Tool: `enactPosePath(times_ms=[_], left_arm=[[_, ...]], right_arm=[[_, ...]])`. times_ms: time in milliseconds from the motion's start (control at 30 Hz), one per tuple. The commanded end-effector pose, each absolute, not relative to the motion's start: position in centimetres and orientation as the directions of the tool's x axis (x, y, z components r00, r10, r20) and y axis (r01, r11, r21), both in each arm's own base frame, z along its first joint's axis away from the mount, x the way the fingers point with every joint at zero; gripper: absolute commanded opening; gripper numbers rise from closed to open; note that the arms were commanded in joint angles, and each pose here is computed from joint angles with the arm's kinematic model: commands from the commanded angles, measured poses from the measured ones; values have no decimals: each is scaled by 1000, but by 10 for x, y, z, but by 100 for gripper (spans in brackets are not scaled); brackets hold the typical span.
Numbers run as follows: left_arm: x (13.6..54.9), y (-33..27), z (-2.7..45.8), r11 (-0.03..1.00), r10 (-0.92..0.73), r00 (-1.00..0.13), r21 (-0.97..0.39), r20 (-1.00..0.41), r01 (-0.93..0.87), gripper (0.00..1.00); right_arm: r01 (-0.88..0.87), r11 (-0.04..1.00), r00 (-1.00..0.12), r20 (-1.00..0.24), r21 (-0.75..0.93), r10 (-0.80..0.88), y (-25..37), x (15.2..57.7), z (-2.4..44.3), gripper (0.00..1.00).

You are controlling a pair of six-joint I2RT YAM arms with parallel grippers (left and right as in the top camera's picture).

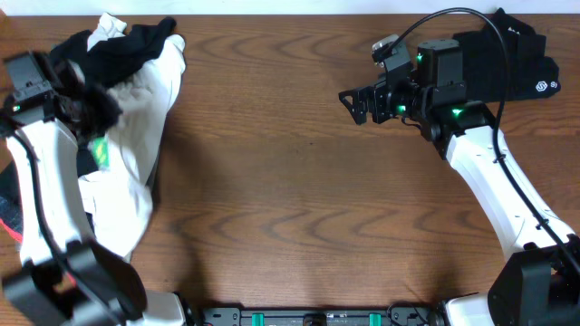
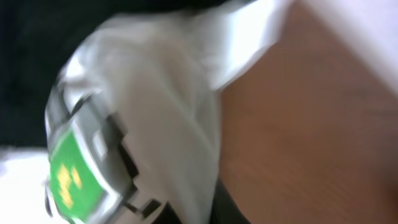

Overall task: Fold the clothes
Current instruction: 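Lift the white T-shirt with the left gripper toward the table center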

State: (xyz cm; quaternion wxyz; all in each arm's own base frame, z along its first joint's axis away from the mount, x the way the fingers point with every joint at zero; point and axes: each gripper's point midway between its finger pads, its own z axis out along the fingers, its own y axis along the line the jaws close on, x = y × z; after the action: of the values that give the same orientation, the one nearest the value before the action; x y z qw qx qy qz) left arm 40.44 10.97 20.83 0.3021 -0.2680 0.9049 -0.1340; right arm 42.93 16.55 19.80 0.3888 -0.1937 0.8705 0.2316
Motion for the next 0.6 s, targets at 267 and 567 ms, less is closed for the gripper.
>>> enactPosePath(times_ms=[267,567], left_arm=[[402,-100,407,765,-356,-539,-570,-763,300,6],[382,-240,453,557,-286,-469,-543,-836,628,6]], right_arm=[[-380,820,-665,-742,428,80,111,445,221,99],[-343,793,-590,-772,504,236,21,431,270,99]])
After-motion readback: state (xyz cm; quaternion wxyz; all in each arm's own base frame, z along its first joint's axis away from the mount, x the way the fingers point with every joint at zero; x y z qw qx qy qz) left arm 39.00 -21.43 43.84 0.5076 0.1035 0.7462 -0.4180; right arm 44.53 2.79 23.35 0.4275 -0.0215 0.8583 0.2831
